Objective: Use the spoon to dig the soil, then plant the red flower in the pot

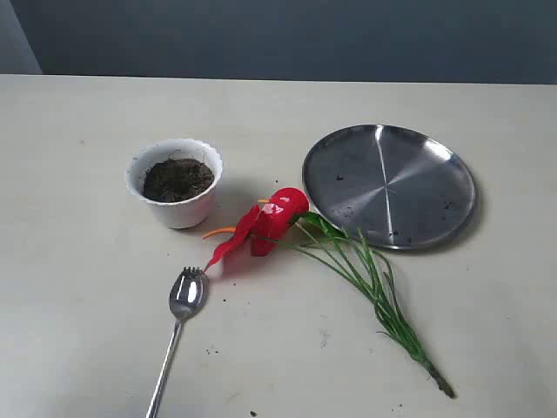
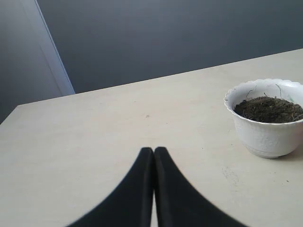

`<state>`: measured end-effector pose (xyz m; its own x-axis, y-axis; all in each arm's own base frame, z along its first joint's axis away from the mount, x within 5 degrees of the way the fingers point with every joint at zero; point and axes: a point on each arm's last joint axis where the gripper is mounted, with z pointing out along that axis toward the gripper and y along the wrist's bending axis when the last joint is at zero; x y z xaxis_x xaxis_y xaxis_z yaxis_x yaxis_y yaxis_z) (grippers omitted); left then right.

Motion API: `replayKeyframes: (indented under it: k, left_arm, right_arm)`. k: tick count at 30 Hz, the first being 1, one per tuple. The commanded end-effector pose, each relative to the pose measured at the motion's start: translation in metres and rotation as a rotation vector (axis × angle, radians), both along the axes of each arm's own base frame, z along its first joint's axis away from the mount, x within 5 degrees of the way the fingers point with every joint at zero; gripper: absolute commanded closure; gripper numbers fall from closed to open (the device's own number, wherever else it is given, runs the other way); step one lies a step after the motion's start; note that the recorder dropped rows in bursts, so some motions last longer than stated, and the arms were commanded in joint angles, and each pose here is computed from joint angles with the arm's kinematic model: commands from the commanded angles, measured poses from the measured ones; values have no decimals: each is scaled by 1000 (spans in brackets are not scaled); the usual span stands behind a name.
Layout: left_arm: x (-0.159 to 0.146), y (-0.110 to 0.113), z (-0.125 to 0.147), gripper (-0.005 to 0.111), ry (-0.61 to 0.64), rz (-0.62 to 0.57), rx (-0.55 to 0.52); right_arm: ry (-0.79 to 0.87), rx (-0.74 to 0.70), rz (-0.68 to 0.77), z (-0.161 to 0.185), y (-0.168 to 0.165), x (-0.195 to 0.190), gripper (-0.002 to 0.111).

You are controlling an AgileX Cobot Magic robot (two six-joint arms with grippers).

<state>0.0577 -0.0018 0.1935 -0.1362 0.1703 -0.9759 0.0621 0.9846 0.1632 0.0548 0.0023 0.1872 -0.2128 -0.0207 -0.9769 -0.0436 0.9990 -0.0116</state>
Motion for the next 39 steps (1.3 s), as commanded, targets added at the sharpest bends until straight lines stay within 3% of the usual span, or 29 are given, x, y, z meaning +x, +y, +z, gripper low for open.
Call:
replayKeyframes:
  k: [1,5,9,13,24,25,26,27,30,31,32,33,35,39]
  left_arm:
    - [0,0,0,106,-8,-1,-10]
    - [0,0,0,106,-8,-1,-10]
    - [0,0,0,106,-8,-1,-10]
    - [0,0,0,106,-8,-1,-10]
    - [0,0,0,106,-8,-1,-10]
    - [0,0,0,106,-8,-1,-10]
    - [0,0,0,106,-8,-1,-10]
    - [0,0,0,106,-8,-1,-10]
    - [0,0,0,106,-8,-1,-10]
    - [0,0,0,106,-8,-1,-10]
    - [0,0,0,106,-8,-1,-10]
    - [0,0,0,106,-8,-1,-10]
    - [0,0,0,106,-8,-1,-10]
    - [0,0,0,106,-8,-1,-10]
  right_arm:
    - [-166,18,-6,14,0,2,109]
    - [-340,456,-38,31,-2,1,109]
    - [-349,821,-76,33,-5,0,109]
    - [-207,888,-50,23,2,1,109]
    - [-276,1094,-84,30,-3,1,109]
    - [-283,1084,-85,31,-3,1,109]
    - [-294,946,-77,31,-3,1,109]
    - [-298,900,-74,31,-3,1,109]
    - [-177,967,-21,28,6,0,109]
    - [-146,852,31,33,10,-2,109]
    - [-129,640,158,47,19,-8,109]
    - [-153,550,237,58,24,-12,109]
    - [-270,373,367,87,32,-16,109]
    - [-444,-163,623,123,52,1,109]
